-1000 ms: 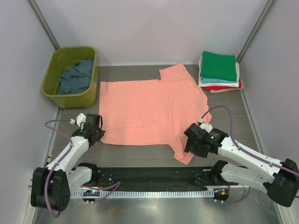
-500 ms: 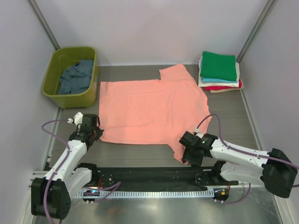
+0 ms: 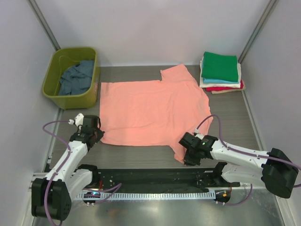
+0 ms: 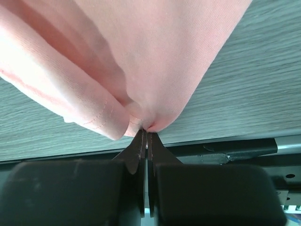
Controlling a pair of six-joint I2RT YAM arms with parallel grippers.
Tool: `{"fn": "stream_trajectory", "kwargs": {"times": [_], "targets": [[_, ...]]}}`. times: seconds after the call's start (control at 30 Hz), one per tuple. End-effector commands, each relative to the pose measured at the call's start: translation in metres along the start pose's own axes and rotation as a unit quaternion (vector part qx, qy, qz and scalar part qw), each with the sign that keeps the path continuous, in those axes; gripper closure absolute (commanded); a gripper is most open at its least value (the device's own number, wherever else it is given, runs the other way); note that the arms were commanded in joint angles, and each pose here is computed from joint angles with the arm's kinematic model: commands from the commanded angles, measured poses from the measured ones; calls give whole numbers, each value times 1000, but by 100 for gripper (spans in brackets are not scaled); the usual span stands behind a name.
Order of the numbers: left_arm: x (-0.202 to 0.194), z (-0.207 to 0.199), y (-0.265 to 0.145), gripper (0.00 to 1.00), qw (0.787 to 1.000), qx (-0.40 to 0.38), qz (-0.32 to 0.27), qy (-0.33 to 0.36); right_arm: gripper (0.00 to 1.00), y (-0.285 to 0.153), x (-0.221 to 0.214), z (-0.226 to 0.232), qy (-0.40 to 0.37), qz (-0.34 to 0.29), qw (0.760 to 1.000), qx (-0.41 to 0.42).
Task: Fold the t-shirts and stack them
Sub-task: Fold the tshirt
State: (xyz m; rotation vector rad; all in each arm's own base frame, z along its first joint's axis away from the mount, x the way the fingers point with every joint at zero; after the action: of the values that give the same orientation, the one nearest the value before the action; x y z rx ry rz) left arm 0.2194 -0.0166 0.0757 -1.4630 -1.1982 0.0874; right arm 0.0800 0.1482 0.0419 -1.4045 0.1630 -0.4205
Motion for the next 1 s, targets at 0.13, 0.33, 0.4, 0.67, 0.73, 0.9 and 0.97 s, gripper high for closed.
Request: {"fn": "stream_trajectory", "kwargs": {"times": [0.13, 0.33, 0.4, 0.67, 0.73, 0.9, 0.97], "targets": [[7, -3, -10, 100, 1000, -13, -6, 9, 99, -29, 29, -3, 20, -92, 996, -1], [6, -3, -26, 100, 1000, -27, 4, 8, 99, -71, 56, -14, 59, -182, 981, 6], [1, -5, -26, 100, 999, -33, 18, 7, 99, -83, 64, -14, 73, -208, 975, 25], [18, -25, -42, 100, 998, -40, 35, 20, 99, -141, 120, 13, 65, -356, 932, 36], [25, -25, -43, 100, 999, -29, 24, 26, 99, -150, 132, 24, 59, -384, 921, 34], [41, -39, -44, 100, 999, -26, 14, 30, 99, -160, 181, 55, 26, -409, 912, 22], [45, -45, -38, 100, 999, -19, 17, 30, 99, -158, 198, 60, 26, -404, 914, 16]]}}
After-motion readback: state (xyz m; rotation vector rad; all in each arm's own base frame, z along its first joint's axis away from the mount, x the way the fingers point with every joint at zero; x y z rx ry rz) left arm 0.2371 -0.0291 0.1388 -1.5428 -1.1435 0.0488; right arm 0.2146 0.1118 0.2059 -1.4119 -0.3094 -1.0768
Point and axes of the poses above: each gripper's point midway between its finger pads, its own y axis out along the fingers, its own z axis along the line the jaws close on, x = y × z, the point moved 3 cm from there along -y, back along the fingers
